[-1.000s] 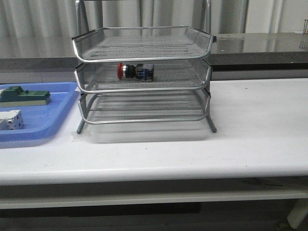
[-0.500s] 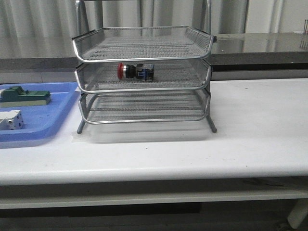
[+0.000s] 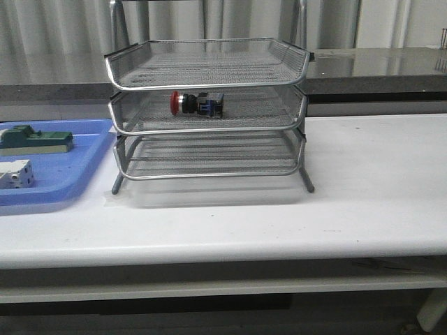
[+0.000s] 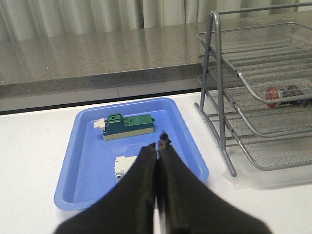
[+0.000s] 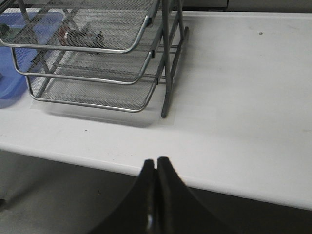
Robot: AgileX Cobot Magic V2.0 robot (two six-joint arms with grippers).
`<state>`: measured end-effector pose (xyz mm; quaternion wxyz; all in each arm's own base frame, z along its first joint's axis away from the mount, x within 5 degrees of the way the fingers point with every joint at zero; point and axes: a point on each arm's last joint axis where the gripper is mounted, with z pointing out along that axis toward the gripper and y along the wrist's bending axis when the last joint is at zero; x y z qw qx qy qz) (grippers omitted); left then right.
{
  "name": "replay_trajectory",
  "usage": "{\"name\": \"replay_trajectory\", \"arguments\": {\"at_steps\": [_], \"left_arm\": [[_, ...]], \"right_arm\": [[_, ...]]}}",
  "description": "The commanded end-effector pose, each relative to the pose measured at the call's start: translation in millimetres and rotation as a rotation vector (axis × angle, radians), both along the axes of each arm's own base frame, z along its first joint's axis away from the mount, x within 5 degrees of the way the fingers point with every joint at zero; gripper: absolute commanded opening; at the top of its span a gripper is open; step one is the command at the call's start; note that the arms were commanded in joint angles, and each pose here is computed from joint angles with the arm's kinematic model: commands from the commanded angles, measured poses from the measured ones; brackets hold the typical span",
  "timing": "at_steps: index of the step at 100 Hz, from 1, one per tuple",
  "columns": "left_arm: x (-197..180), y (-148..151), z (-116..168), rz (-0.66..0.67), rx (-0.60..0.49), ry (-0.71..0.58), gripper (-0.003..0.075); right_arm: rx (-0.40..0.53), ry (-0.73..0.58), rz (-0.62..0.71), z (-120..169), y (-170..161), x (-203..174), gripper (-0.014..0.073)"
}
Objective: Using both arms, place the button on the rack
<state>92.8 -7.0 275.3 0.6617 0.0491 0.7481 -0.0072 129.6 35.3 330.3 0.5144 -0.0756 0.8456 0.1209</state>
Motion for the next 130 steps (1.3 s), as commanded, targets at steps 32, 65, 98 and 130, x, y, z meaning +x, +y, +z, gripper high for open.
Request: {"name": "replay_trajectory", "arguments": {"at_steps": [32, 65, 98, 130], "left_arm": [[1.0, 2.5, 16.2, 0.029, -0.025, -0.101, -0.0021], [1.0, 2.5, 16.2, 0.029, -0.025, -0.101, -0.0021], [1.0, 2.5, 16.2, 0.029, -0.025, -0.101, -0.0021], [1.0, 2.5, 16.2, 0.029, -0.025, -0.101, -0.0021]], "right_arm": [[0.027, -0.247, -0.132, -1.2, -16.7, -24.8, -0.0057], [0.030, -0.379, -0.236, -47.3, -30.8, -59.4, -0.0057], [0.052, -0.506, -0.246, -90.8, -32.7, -78.7, -0.0057], [0.066, -0.550, -0.239, -119.2, -31.8, -75.9, -0.0057]]}}
